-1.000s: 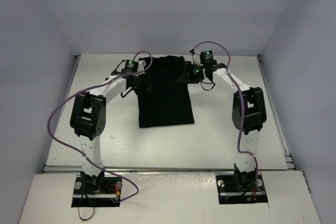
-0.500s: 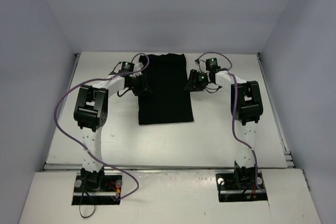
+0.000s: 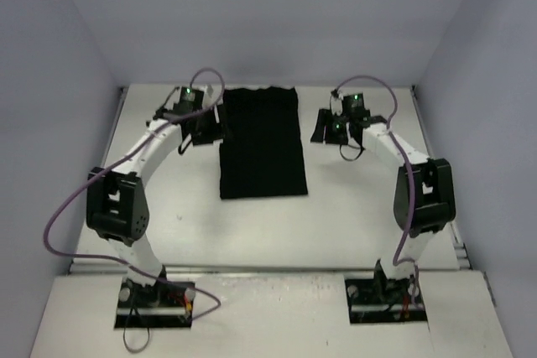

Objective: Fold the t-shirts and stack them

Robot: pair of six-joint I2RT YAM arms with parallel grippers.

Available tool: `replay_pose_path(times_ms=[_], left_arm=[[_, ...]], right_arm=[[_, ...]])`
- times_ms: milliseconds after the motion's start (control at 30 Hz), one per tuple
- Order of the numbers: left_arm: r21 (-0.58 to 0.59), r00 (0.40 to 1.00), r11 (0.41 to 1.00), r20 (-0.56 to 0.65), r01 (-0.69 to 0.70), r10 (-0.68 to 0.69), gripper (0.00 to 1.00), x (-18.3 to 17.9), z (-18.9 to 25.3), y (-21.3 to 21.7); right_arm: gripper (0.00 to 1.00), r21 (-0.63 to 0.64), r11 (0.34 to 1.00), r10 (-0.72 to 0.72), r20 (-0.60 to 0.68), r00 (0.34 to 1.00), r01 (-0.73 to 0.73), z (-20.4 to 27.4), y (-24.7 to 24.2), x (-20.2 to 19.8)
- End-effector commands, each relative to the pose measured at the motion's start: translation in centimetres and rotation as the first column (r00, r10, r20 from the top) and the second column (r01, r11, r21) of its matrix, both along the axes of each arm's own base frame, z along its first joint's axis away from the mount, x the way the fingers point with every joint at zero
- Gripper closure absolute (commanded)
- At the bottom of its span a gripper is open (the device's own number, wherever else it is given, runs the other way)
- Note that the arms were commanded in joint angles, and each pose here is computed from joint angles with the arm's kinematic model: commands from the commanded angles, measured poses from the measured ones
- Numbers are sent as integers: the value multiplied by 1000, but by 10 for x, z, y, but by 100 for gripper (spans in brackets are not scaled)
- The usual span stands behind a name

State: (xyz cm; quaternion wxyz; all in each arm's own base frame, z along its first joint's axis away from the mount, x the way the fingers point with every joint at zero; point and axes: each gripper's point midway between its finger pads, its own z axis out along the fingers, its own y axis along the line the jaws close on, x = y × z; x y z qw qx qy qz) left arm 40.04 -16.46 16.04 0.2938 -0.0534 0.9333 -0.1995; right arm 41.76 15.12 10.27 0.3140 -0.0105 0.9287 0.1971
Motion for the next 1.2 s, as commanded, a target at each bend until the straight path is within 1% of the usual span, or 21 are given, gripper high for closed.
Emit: replay_pose_path(times_ms=[0, 67, 133, 233, 367, 600, 733, 900, 1067, 1167], left_arm=[[117, 979, 990, -177, -77, 98, 35, -75, -38, 16], [130, 968, 989, -231, -70, 99, 34, -95, -56, 15], [154, 964, 986, -247, -59, 96, 33, -105, -66, 12], [176, 960, 983, -262, -55, 101, 33, -109, -77, 10], [193, 958, 979, -262, -63, 113, 33, -104, -86, 11], [158, 958, 985, -266, -65, 106, 33, -93, -99, 1], [138, 952, 988, -289, -64, 102, 35, -95, -110, -5], [152, 943, 986, -312, -69, 114, 41, -98, -125, -5], [184, 931, 981, -341, -69, 130, 45, -103, -141, -1], [192, 925, 979, -356, -65, 131, 48, -108, -147, 0]], right_arm=[[44, -61, 994, -96, -81, 992, 92, -18, 2, -45], [43, -77, 992, -109, -112, 988, 101, -27, 8, -65], [42, -77, 988, -140, -135, 981, 130, -32, 14, -80], [41, -97, 979, -194, -158, 968, 180, -41, 13, -95], [42, -121, 970, -232, -200, 952, 211, -57, 9, -111], [46, -144, 976, -194, -247, 950, 161, -75, 22, -121], [47, -158, 977, -178, -256, 950, 140, -82, 33, -125], [49, -197, 969, -199, -269, 942, 149, -95, 32, -133], [52, -221, 964, -210, -284, 935, 149, -107, 28, -136], [58, -232, 962, -212, -295, 932, 145, -114, 28, -137]])
